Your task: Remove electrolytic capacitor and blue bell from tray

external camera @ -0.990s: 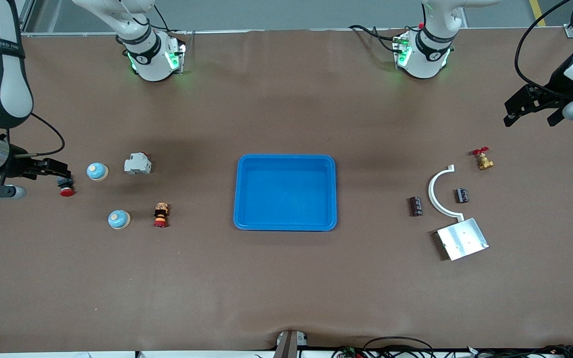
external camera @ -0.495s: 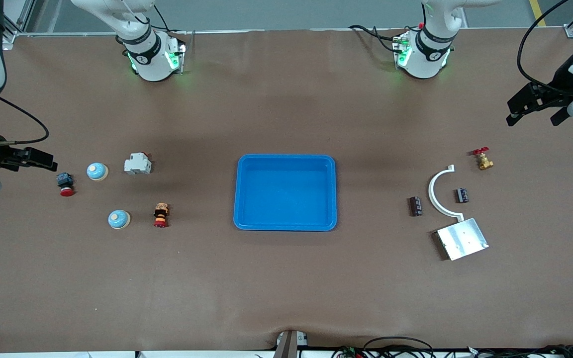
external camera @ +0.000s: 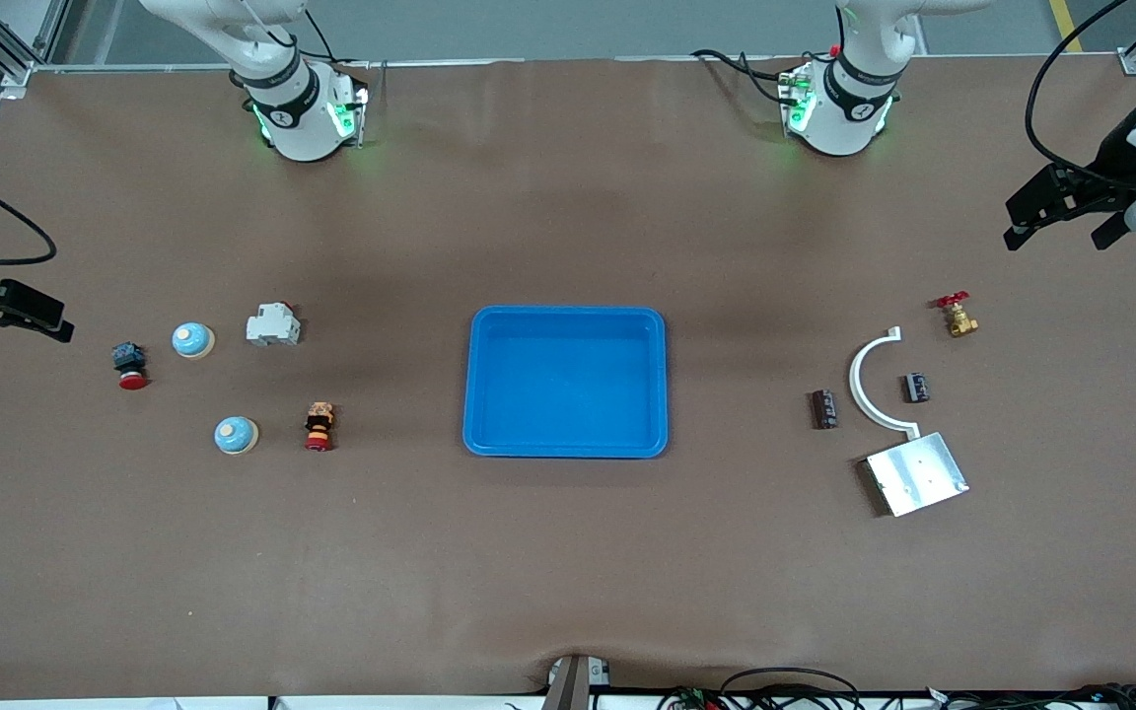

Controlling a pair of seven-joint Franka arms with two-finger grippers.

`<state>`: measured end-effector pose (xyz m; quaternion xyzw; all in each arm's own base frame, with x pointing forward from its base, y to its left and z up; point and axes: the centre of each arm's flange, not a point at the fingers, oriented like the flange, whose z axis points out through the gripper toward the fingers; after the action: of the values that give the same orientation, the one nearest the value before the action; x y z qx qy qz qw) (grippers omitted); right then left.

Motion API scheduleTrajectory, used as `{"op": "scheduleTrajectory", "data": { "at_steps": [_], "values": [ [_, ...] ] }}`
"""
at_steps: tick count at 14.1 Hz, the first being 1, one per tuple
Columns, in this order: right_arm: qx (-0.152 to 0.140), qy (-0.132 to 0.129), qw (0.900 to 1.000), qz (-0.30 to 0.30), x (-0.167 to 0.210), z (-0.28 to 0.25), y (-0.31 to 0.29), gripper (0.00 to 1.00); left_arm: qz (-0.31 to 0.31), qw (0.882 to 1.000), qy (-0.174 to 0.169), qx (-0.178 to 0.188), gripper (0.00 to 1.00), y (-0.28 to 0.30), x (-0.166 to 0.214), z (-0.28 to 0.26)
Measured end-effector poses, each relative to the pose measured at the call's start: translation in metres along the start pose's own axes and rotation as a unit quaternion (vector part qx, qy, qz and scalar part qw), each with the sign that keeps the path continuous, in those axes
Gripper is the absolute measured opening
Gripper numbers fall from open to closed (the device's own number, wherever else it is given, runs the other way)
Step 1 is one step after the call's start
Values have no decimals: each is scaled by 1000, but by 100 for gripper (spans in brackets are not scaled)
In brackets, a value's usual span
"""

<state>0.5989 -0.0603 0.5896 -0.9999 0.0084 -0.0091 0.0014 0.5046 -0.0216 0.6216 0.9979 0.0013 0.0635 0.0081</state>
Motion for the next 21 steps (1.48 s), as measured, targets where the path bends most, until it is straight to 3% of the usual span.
{"op": "scheduleTrajectory", "data": {
  "at_steps": [21],
  "values": [
    [-3, 6, 1000, 1, -24, -44, 2, 100, 0, 1000, 0, 0, 100, 0, 0, 0]
  ]
}}
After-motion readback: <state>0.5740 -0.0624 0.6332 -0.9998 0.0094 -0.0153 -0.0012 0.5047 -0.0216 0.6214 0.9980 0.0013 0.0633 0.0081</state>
